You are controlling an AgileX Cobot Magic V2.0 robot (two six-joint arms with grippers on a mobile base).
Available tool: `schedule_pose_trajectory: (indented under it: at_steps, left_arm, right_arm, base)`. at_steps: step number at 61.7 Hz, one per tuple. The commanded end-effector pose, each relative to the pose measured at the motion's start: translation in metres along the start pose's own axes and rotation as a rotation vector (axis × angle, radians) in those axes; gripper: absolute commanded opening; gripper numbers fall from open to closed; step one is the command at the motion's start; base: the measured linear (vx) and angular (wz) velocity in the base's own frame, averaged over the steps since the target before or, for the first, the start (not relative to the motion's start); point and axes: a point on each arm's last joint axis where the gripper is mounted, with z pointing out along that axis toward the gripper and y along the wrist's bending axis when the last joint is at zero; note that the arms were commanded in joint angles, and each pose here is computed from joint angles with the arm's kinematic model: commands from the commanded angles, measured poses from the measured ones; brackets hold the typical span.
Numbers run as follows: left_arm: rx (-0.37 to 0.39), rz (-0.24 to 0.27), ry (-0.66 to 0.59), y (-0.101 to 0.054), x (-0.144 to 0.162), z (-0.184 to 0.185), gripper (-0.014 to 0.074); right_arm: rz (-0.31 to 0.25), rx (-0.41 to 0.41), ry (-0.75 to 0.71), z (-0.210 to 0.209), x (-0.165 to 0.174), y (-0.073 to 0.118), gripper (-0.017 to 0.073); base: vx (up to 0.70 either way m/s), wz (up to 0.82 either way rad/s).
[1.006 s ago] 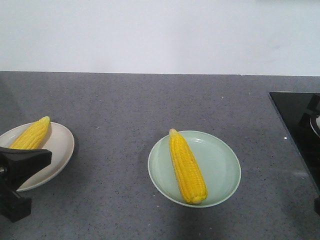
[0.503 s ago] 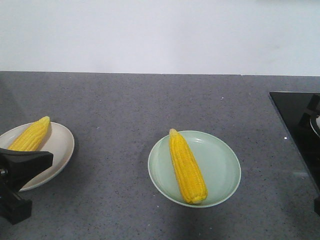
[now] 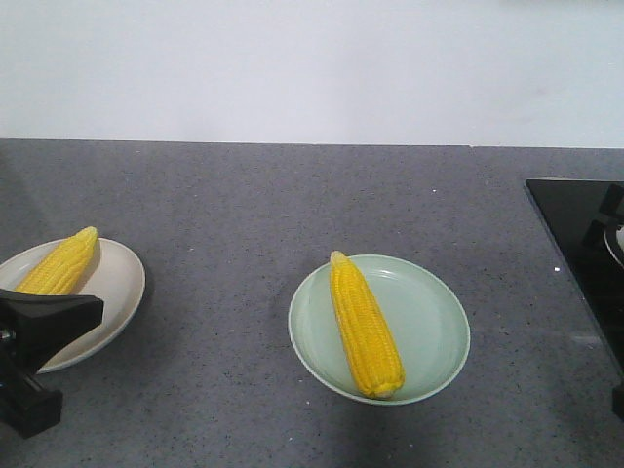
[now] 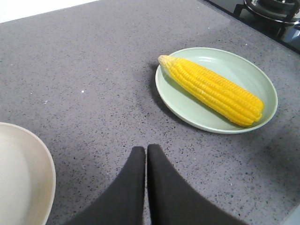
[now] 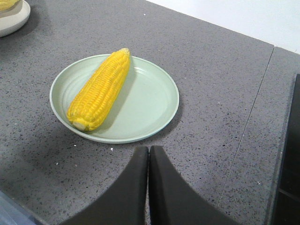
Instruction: Distribute corn equally
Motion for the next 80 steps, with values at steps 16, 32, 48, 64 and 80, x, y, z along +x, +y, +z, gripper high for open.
schedule_pose_trajectory:
  at_steps: [16,32,48,64,80]
  left_arm:
    - [-0.266,-0.239,-0.015,0.022,-0.003,-0.008,-0.0006]
    - [-0.421,-0.338,-0.14,0.03,0.033,-0.016,-0.0006]
    - [-0.436,-0.306,-0.355,0.024,0.108,-0.018,-0.0006]
    - [-0.43,-0.306,-0.331,0.017,0.156,-0.02,-0.0006]
    - [-0.443,-0.197,-0.421,0.011,0.158,-0.032,-0.0006]
  right_arm:
    - [0.001,0.026,-0.082,-0.003,-0.013,-0.003,-0.0006]
    - [0.001,0.025,-0.079,-0.003,-0.013,-0.003,-0.0006]
    - [0.001,0.025,-0.078,-0.003,-0.013,-0.003,-0.0006]
    - [0.0,0.025,-0.077,-0.003,-0.013,-0.003,-0.0006]
    - [0.001,0.025,-0.077,-0.003,-0.013,-0.003,-0.0006]
  base:
    - [0.0,0.0]
    - [0.0,0.0]
    - [0.0,0.0]
    - [0.0,0.0]
    - [0.0,0.0]
